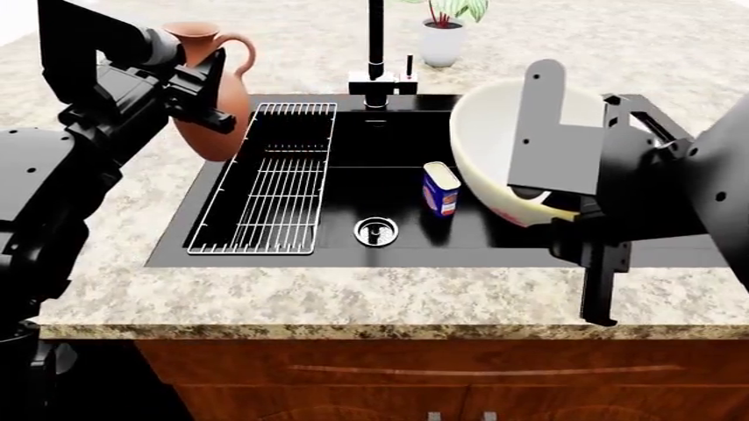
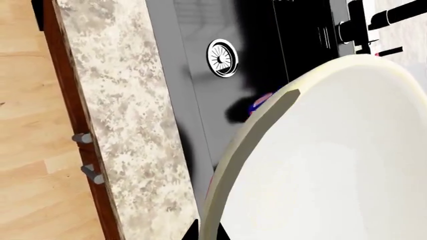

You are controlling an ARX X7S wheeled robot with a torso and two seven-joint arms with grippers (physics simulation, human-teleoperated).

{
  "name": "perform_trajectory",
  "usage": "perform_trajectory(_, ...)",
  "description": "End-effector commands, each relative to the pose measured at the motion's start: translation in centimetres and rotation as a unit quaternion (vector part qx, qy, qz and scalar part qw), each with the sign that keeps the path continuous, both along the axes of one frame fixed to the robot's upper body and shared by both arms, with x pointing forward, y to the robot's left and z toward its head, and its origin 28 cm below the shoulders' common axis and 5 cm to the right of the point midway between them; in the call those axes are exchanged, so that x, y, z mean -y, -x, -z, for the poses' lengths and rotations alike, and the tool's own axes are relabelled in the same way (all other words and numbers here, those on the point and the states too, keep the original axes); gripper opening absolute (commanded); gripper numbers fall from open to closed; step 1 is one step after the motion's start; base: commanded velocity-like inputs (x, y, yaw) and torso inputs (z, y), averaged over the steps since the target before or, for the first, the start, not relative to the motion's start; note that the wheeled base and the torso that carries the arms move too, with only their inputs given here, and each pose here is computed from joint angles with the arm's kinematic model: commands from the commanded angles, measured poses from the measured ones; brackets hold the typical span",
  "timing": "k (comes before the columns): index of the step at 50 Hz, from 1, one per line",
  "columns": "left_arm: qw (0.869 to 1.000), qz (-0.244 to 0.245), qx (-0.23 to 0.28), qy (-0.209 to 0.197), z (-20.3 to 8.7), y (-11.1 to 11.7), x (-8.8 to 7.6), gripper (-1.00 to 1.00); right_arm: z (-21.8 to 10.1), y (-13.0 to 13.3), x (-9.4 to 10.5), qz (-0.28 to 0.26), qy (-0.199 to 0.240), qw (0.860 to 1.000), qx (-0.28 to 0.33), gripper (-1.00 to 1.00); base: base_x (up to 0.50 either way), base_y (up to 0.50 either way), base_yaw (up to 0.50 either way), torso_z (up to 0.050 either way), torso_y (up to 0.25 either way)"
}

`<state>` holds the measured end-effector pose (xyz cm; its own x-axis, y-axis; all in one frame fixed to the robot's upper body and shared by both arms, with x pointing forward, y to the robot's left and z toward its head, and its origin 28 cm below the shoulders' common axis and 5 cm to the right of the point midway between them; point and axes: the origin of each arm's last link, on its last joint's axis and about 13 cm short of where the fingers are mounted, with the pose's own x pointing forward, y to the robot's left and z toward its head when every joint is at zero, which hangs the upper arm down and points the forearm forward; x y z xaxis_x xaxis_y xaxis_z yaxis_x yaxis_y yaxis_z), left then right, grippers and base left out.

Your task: Pick the jug and bowl and place them in the sink. Then turn on the water.

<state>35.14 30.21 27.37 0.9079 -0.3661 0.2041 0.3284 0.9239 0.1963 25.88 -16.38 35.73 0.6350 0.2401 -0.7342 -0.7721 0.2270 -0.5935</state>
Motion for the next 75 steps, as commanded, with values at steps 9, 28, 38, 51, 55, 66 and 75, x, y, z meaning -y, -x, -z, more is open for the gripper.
perform_trajectory(9,1.0,0.01,0.022,0.012,-1.01,0.18,0.32,-1.0,-0.36,0.3,0.38,0.014,-0.001,1.0,0.018,-1.0,0.2,0.0,0.0,0.001,0.002)
perform_trajectory(28,1.0,0.01,0.021,0.011,-1.06,0.16,0.38,-1.0,-0.11,0.23,0.45,0.016,-0.003,1.0,0.017,-1.0,0.02,0.1,0.0,0.001,0.002)
perform_trajectory(38,1.0,0.011,0.021,0.011,-1.02,0.17,0.39,-1.0,0.01,0.29,0.5,0.016,-0.003,1.0,0.015,-1.0,0.27,0.0,0.0,0.001,0.002)
perform_trajectory(51,1.0,0.011,0.021,0.011,-0.96,0.22,0.38,-1.0,0.1,0.3,0.46,0.016,-0.004,1.0,0.014,-1.0,0.31,0.0,0.0,0.0,0.002)
perform_trajectory(55,1.0,0.011,0.021,0.011,-1.0,0.22,0.38,-1.0,0.09,0.34,0.47,0.016,-0.004,1.0,0.014,-1.0,0.31,0.0,0.0,0.003,0.003)
perform_trajectory(66,1.0,0.011,0.022,0.01,-1.1,0.17,0.41,-1.0,0.07,0.42,0.53,0.016,-0.005,1.0,0.014,-1.0,0.31,0.0,0.0,0.0,0.003)
perform_trajectory(75,1.0,0.012,0.022,0.01,-1.08,0.16,0.42,-1.0,0.2,0.37,0.56,0.017,-0.006,1.0,0.014,-1.0,0.31,0.0,0.0,0.001,0.002)
